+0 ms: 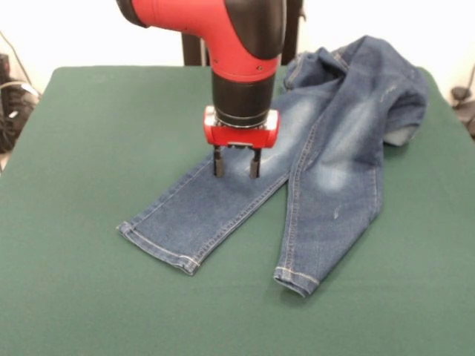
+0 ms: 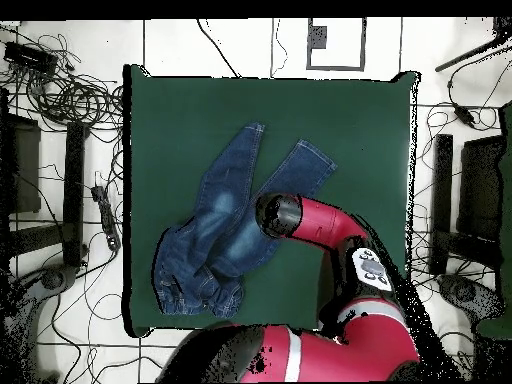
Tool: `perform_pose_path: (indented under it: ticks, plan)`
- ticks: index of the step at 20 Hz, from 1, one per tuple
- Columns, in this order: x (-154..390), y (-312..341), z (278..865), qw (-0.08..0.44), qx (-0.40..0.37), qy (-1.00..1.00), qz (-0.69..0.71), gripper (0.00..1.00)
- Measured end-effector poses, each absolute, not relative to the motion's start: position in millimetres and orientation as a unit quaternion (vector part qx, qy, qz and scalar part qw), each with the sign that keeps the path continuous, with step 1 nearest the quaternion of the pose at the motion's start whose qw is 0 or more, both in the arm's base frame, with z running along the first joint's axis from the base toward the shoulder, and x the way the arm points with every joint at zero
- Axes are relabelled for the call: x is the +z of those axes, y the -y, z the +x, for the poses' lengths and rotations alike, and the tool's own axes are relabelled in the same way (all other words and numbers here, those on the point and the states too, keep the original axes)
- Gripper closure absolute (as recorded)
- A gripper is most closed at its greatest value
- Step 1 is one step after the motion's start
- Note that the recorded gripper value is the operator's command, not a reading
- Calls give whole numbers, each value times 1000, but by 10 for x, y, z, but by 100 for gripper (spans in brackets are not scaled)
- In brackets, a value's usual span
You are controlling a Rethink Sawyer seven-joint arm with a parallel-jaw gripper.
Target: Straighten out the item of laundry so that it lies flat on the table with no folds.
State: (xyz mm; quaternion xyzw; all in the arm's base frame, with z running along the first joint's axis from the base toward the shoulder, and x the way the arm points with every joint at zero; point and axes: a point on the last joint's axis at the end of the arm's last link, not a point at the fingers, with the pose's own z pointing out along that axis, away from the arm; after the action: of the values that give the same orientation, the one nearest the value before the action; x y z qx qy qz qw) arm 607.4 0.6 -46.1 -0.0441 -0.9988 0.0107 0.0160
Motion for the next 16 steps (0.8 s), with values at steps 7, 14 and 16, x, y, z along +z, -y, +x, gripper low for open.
perform_pose_path:
  ticks: [7, 14, 16]
  plan:
    - [-460, 51, 6129, 30, -8, 998, -56, 0]
    - [-461, 157, 6166, 34, -19, 997, -67, 100]
    - [-473, 219, 6181, 34, -19, 997, -72, 100]
